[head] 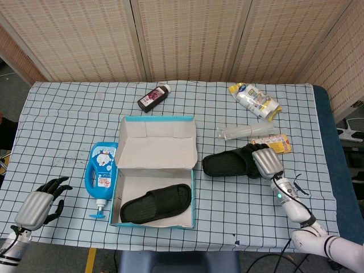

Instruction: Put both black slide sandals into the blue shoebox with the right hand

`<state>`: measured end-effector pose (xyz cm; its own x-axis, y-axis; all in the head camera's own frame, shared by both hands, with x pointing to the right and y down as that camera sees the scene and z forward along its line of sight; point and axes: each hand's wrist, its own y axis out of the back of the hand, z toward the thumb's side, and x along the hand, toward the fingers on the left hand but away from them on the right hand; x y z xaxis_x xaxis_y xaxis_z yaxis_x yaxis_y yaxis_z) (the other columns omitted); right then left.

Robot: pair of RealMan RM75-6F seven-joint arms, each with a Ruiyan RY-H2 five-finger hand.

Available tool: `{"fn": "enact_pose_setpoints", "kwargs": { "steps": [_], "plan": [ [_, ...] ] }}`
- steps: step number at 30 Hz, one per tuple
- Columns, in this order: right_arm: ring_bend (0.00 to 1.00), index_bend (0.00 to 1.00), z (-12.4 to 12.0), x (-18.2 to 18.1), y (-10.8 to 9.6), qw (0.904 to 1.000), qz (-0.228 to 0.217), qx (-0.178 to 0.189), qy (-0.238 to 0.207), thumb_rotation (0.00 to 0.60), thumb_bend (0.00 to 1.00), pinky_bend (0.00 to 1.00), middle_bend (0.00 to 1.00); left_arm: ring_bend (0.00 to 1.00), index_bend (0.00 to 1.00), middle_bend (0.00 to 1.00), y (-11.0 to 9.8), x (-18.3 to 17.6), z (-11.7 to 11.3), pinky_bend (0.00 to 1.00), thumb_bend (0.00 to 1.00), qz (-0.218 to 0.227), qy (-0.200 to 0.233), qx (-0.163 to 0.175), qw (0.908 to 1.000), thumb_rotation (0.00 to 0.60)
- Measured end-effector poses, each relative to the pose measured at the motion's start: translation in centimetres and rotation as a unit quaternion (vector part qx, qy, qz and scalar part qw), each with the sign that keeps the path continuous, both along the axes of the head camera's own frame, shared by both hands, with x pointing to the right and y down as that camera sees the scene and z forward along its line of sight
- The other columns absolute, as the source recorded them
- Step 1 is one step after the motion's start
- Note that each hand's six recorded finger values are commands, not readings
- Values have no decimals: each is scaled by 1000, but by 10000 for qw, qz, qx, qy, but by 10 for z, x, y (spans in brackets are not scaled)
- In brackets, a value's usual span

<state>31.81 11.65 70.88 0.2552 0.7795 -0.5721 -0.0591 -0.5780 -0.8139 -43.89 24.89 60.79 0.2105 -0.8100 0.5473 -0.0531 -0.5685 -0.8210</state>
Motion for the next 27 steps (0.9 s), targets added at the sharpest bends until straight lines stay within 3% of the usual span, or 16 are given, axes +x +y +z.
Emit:
{"fn": "enact_pose_setpoints", "kwargs": {
  "steps": [8,14,18,22,27],
  "plan": [
    [461,618,-49,-22,9,9939,-140,986,476,600,18,597,608,155,288,130,0,1,-1,360,620,24,8,11,10000,600],
    [462,624,-91,-37,16,9790,-125,1969,520,600,17,598,608,155,289,130,0,1,0,360,620,15,9,-11,10000,600],
    [462,625,-111,-57,26,9640,-252,2614,420,600,17,598,608,155,289,130,0,0,0,360,620,2,11,-18,10000,600],
    [462,625,-113,-82,35,9562,-318,2909,100,600,17,598,609,155,288,131,1,0,1,360,619,32,-11,-22,10000,600],
    [464,625,-105,-117,38,9556,-414,2898,-335,600,18,598,613,155,289,131,1,1,-1,360,621,32,21,-12,10000,600]
  ]
}}
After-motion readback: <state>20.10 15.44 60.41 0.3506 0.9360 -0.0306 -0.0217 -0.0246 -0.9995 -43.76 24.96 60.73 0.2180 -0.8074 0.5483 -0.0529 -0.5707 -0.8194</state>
